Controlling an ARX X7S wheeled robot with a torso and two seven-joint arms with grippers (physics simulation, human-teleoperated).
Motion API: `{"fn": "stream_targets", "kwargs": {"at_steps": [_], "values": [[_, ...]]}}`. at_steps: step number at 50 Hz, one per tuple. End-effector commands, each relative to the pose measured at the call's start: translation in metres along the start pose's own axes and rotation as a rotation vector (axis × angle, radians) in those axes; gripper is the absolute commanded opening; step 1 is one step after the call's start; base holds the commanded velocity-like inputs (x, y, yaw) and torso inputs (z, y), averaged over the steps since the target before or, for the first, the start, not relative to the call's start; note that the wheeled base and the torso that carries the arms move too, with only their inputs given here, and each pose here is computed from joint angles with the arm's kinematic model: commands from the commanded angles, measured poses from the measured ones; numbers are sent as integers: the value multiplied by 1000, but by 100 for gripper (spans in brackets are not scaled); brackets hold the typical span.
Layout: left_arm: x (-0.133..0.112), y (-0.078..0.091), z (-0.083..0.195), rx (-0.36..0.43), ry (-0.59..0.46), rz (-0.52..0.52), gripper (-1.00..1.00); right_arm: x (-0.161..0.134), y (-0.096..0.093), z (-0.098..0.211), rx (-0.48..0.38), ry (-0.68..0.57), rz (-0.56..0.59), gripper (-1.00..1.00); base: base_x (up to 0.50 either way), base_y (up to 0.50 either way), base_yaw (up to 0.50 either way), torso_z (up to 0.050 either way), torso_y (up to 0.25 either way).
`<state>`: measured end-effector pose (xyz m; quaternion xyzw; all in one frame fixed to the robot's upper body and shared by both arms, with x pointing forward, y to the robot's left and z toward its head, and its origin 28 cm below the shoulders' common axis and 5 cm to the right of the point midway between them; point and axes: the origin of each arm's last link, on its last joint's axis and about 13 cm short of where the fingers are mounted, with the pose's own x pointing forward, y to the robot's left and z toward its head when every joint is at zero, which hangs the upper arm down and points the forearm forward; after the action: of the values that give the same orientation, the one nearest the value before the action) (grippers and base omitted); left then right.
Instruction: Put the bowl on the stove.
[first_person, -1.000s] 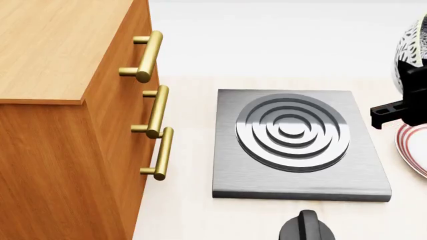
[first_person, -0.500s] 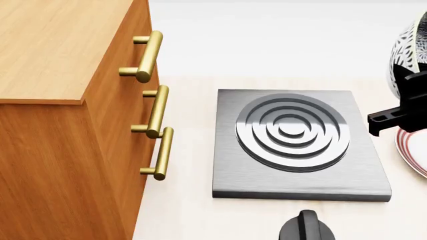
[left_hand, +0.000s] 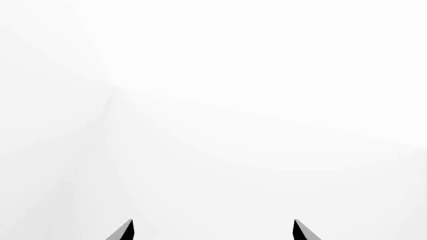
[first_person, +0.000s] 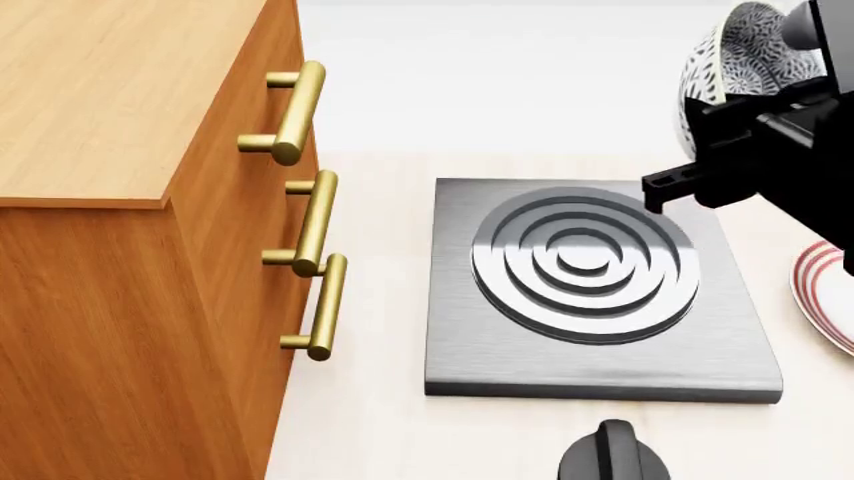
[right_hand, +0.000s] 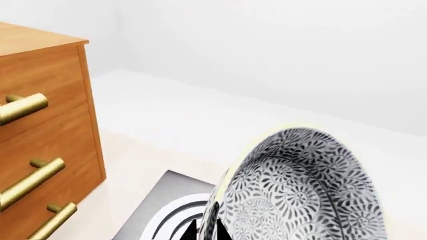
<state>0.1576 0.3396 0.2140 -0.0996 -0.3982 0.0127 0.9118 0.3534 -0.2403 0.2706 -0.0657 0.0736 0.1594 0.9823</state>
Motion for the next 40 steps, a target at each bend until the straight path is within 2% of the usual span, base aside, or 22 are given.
{"fn": "stream_targets", "kwargs": {"at_steps": [1,13,25,40], "values": [[-3,1,1,10,-9,-10,100,40,7,8,1,-14,56,-100,0,0,0,0,0],[-3,1,2,5,-10,-9,100,77,14,3,15,48,90,-100,0,0,0,0,0],[-1,1,1,-25,-8,11,100,86,27,2,35,80,116,-100,0,0,0,0,1],[-1,1,-2,-5,-13,29,100,95,48,-2,66,129,123,-100,0,0,0,0,1]]}}
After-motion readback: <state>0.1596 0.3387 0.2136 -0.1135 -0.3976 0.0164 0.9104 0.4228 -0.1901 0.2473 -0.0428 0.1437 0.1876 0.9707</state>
